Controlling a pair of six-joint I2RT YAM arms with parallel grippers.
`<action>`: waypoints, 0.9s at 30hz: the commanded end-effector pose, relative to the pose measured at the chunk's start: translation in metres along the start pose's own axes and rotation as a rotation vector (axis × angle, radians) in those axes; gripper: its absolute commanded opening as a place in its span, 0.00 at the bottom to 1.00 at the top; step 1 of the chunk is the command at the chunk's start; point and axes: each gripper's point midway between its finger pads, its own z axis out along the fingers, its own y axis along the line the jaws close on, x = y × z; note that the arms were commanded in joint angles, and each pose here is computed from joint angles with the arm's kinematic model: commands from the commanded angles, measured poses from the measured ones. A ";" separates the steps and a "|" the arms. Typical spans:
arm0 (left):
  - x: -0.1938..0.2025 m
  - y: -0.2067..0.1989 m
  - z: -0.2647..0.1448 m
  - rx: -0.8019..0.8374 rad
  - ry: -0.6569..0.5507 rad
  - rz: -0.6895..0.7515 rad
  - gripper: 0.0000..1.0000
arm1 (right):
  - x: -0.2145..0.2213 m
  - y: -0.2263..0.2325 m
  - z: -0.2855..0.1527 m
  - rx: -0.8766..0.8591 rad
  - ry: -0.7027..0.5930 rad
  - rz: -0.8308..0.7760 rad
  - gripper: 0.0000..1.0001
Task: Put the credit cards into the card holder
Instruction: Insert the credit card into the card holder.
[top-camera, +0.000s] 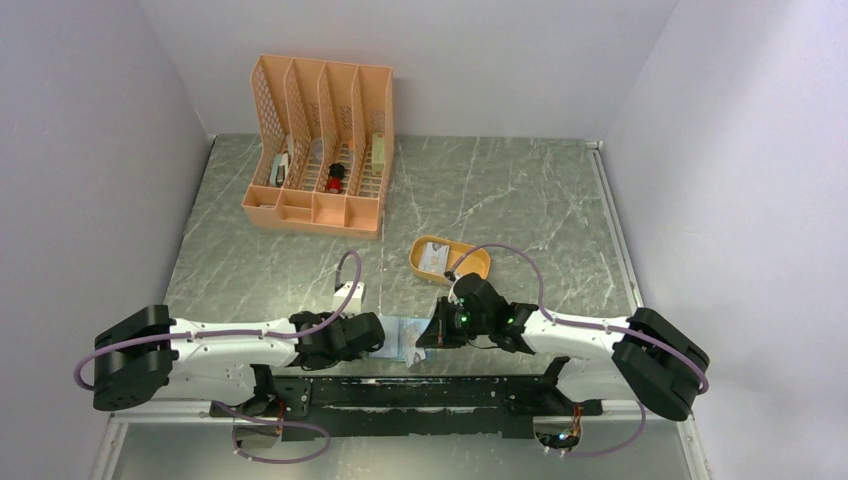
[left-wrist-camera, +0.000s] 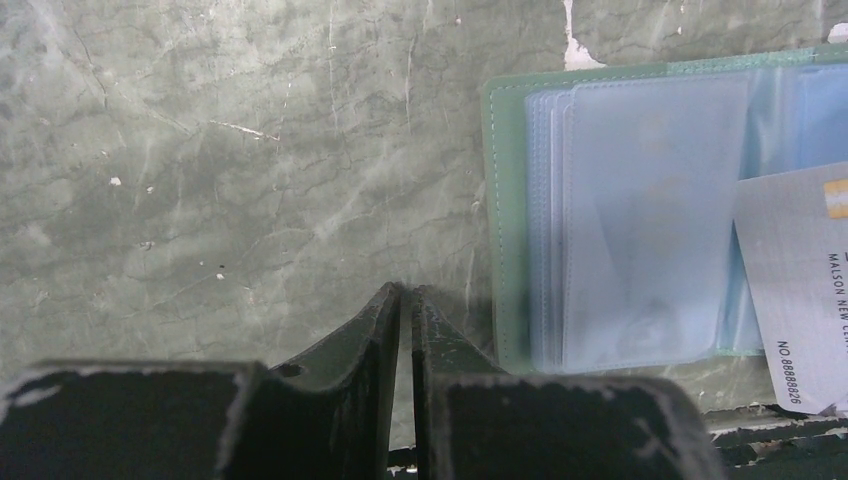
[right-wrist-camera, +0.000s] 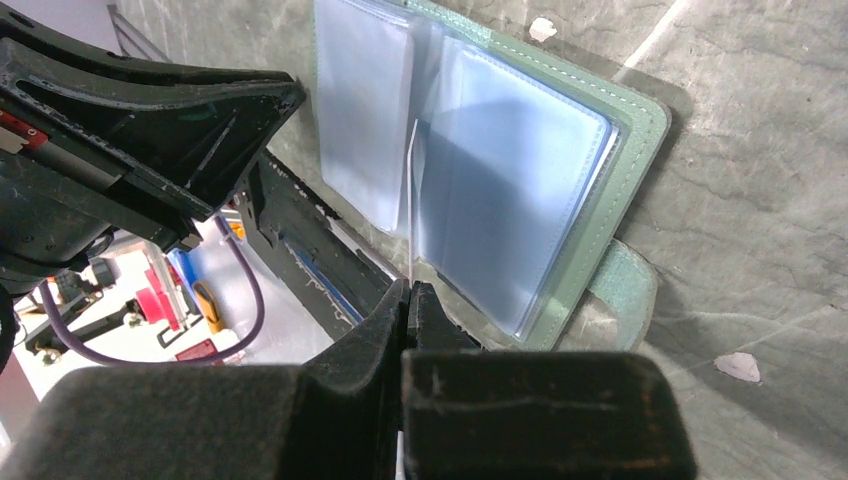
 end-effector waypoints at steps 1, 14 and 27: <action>0.000 -0.003 0.002 0.014 -0.001 -0.022 0.15 | -0.010 0.011 -0.003 -0.032 -0.038 -0.012 0.00; 0.002 -0.004 0.003 0.020 0.005 -0.022 0.15 | -0.008 0.008 0.000 -0.028 -0.028 -0.010 0.00; 0.003 -0.006 0.003 0.031 0.013 -0.028 0.14 | -0.006 0.009 0.003 -0.033 -0.010 -0.010 0.00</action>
